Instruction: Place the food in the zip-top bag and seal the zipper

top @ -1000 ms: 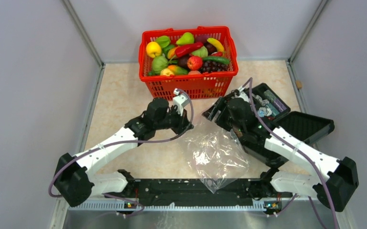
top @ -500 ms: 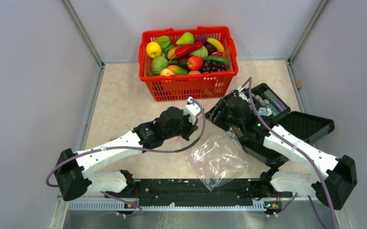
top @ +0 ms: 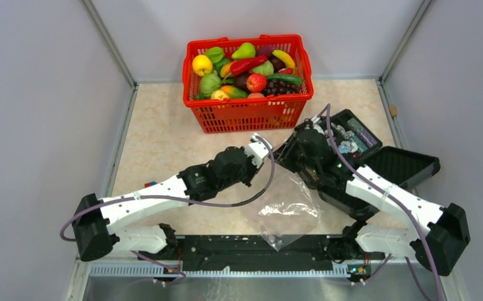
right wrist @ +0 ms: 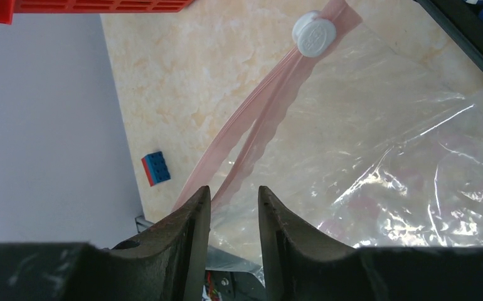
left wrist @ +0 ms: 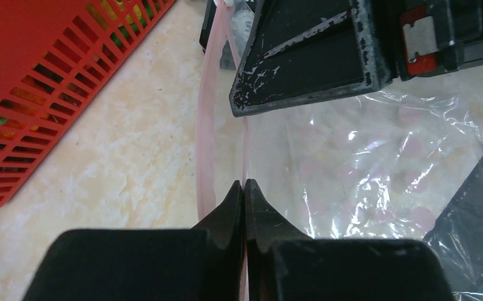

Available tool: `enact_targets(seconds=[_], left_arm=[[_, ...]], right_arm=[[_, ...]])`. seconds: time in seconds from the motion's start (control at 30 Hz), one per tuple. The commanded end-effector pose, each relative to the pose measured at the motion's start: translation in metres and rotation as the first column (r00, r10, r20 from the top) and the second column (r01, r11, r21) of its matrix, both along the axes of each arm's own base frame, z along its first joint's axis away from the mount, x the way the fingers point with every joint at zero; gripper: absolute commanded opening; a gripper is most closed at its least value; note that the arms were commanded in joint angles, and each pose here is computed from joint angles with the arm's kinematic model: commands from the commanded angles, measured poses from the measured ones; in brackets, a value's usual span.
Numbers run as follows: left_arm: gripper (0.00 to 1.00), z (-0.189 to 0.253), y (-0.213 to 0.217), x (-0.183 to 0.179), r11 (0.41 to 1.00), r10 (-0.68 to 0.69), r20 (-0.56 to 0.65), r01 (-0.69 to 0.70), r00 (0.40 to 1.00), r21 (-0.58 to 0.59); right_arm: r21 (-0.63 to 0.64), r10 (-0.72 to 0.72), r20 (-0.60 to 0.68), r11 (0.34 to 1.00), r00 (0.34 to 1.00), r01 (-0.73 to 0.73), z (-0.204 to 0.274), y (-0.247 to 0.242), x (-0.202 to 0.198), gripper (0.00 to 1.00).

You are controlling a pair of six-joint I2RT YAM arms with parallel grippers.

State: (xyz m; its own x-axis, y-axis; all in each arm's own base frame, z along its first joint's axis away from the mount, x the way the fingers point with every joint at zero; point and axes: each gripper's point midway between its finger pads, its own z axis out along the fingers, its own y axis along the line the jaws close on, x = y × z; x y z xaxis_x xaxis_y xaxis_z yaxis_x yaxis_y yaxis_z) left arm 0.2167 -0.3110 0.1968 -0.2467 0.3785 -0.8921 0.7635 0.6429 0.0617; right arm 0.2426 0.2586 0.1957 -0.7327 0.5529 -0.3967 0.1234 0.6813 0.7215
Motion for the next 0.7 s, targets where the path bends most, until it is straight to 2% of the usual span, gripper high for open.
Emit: enact_targets(seconds=[0.0,0.03,0.1,0.13,0.27,0.37,0.67], left_arm=[[0.00,0.019,-0.010,0.006,0.999,-0.002,0.071,0.005,0.997,-0.041],[0.00,0.019,-0.011,0.006,0.999,-0.008,0.074,0.011,0.997,-0.038],[0.00,0.019,-0.012,0.004,0.999,-0.012,0.076,0.015,0.997,-0.039],[0.00,0.020,-0.012,0.005,0.999,-0.013,0.078,0.016,0.997,-0.040],[0.00,0.018,-0.012,0.003,0.999,-0.018,0.075,0.021,0.997,-0.037],[0.00,0.016,-0.013,0.001,0.999,-0.026,0.077,0.029,0.997,-0.031],[0.00,0.008,-0.013,0.001,1.000,-0.012,0.093,0.012,0.996,-0.007]], right_arm=[[0.020,0.002,0.017,1.000,1.000,-0.002,0.003,0.005,0.002,0.33],[0.020,0.002,0.014,1.000,1.000,-0.003,0.001,0.005,0.001,0.32],[0.025,0.007,0.010,1.000,1.000,-0.008,-0.002,0.006,0.001,0.21],[0.029,0.009,0.006,1.000,1.000,-0.010,-0.003,0.007,0.000,0.21],[0.052,0.034,0.007,0.998,0.999,-0.034,-0.002,0.012,-0.003,0.24],[0.048,0.035,0.005,0.998,0.999,-0.035,-0.003,0.013,-0.002,0.31],[0.112,0.064,-0.016,0.992,0.998,-0.062,0.001,0.022,-0.008,0.29]])
